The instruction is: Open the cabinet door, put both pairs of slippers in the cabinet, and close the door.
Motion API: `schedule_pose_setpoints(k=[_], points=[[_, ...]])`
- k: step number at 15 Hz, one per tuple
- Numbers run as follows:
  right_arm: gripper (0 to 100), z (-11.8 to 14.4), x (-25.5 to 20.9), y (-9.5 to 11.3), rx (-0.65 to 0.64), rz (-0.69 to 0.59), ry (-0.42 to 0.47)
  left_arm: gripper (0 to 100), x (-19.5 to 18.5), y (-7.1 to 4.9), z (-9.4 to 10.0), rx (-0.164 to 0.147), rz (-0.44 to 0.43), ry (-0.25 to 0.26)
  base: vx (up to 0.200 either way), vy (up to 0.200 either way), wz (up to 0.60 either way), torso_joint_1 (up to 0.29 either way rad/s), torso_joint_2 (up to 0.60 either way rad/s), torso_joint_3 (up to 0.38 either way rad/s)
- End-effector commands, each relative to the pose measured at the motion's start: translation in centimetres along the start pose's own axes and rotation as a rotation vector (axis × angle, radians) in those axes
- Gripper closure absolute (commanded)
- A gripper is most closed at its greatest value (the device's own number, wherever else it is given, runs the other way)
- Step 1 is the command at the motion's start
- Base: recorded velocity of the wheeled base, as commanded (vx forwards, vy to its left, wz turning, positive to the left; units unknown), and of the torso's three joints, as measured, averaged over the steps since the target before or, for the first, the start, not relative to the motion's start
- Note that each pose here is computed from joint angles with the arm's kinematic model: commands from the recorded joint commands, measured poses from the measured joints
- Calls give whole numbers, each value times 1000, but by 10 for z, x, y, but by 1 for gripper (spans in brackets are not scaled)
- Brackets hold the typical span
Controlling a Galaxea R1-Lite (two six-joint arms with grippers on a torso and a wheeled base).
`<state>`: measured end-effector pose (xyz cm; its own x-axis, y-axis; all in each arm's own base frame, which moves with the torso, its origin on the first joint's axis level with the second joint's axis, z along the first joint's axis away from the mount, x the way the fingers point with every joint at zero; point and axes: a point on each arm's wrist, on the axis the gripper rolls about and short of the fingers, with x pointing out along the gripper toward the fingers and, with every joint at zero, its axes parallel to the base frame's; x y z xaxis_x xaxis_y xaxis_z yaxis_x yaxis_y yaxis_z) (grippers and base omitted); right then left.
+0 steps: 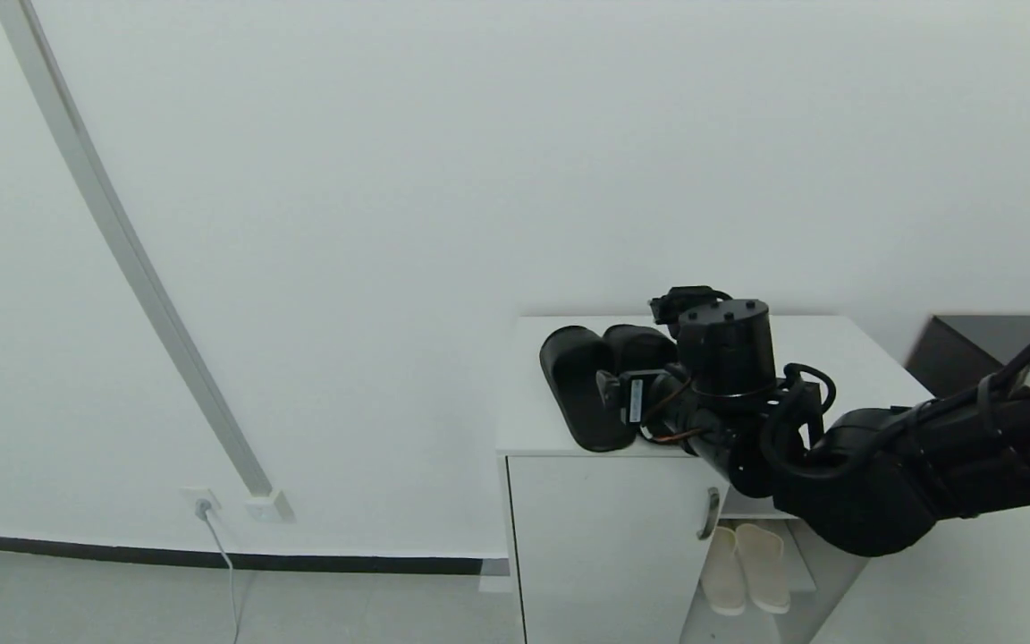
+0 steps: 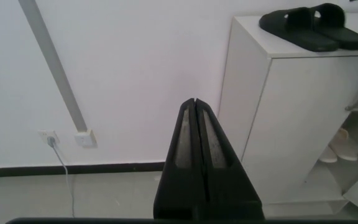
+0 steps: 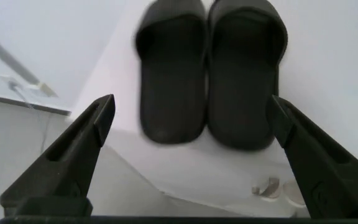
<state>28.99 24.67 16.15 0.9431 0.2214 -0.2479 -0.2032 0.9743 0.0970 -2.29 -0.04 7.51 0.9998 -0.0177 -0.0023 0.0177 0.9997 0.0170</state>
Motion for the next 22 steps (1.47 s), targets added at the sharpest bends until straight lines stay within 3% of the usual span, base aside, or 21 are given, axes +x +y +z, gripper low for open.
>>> schedule_pose_setpoints(k=[1, 4, 13, 22], points=[[0, -18, 5, -1, -23, -7, 34, 100, 0, 0, 0, 0, 1, 1, 200, 0, 0, 7, 2, 7], [0, -33, 13, -1, -26, -8, 38, 100, 0, 0, 0, 0, 1, 1, 200, 0, 0, 6, 2, 2], [0, -59, 73, -3, -64, -45, -35, 100, 0, 0, 0, -8, 2, -1, 0, 0, 0, 0, 0, 0], [0, -49, 104, -6, -75, -71, -95, 100, 0, 0, 0, -8, 2, -1, 0, 0, 0, 0, 0, 0]])
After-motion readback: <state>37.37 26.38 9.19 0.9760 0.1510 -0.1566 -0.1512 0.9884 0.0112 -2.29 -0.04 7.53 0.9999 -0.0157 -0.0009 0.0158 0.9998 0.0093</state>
